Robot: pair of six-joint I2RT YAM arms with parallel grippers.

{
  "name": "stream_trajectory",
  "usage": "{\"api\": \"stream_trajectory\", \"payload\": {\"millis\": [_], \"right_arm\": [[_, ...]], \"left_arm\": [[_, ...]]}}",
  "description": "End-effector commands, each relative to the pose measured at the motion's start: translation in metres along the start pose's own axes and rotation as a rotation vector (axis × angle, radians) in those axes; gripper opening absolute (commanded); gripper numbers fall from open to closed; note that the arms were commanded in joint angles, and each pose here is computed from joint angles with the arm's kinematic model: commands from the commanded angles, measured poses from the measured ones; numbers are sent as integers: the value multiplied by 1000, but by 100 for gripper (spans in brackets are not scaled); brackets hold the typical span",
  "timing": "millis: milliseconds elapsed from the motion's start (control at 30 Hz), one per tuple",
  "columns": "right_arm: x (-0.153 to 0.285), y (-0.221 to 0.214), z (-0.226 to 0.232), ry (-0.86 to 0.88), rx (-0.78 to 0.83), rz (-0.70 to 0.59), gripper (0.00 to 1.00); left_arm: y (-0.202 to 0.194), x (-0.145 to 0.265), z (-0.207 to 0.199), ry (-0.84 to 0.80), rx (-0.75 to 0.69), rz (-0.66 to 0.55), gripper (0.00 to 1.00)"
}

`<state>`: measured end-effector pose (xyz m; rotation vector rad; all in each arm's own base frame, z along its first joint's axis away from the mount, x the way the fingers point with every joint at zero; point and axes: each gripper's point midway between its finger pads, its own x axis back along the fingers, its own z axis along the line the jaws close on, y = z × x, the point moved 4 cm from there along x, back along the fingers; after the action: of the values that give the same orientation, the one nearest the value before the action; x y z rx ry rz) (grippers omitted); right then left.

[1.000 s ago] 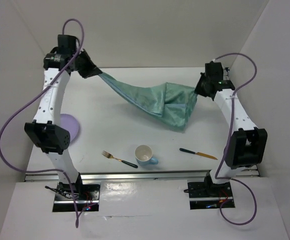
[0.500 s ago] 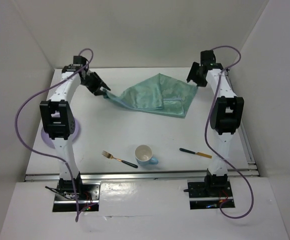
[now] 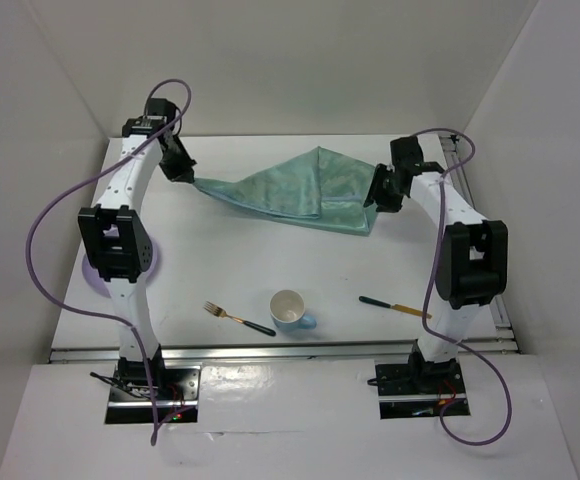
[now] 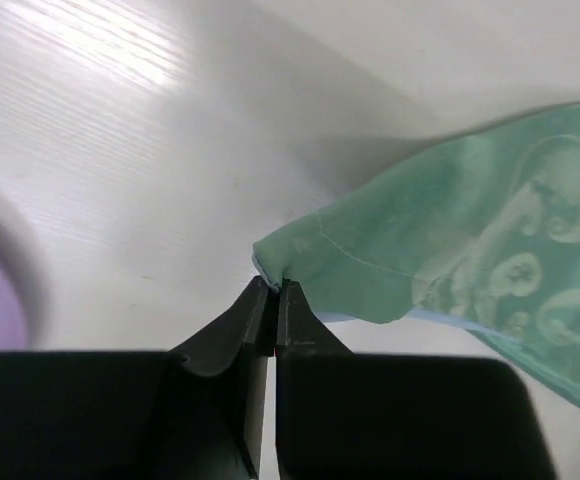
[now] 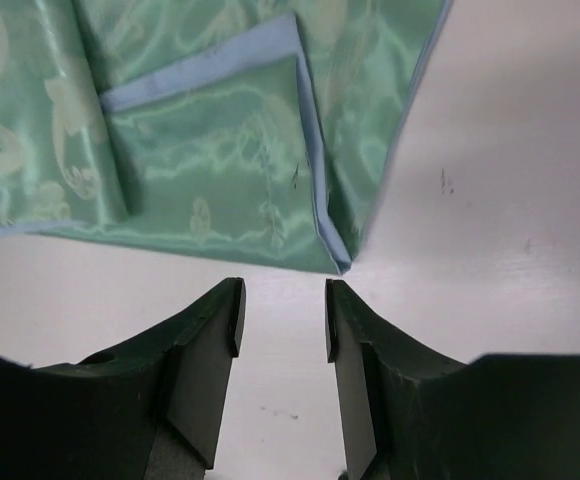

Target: Set the dinner table for one person

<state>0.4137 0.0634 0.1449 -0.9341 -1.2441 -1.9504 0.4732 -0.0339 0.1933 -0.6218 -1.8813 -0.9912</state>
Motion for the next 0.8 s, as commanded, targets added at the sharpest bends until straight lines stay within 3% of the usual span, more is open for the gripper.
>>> {"api": "stream_trajectory", "payload": {"millis": [0, 100, 300, 500, 767], "right_arm": [[7, -5, 8, 56, -1, -28, 50], [6, -13, 11, 63, -3, -1, 55], [-1, -17, 13, 68, 3, 21, 65], [-23, 2, 23, 66, 73, 37, 65], [-60, 17, 25, 66, 165, 69, 75]], "left_arm": [[-3, 9, 23, 211, -139, -53, 16], [-24, 5, 32, 230, -167, 14, 42], [-36, -3, 36, 215, -196, 1, 74], [-34, -6, 38, 278, -212, 3, 78], [-50, -29, 47, 304, -229, 84, 78]]}}
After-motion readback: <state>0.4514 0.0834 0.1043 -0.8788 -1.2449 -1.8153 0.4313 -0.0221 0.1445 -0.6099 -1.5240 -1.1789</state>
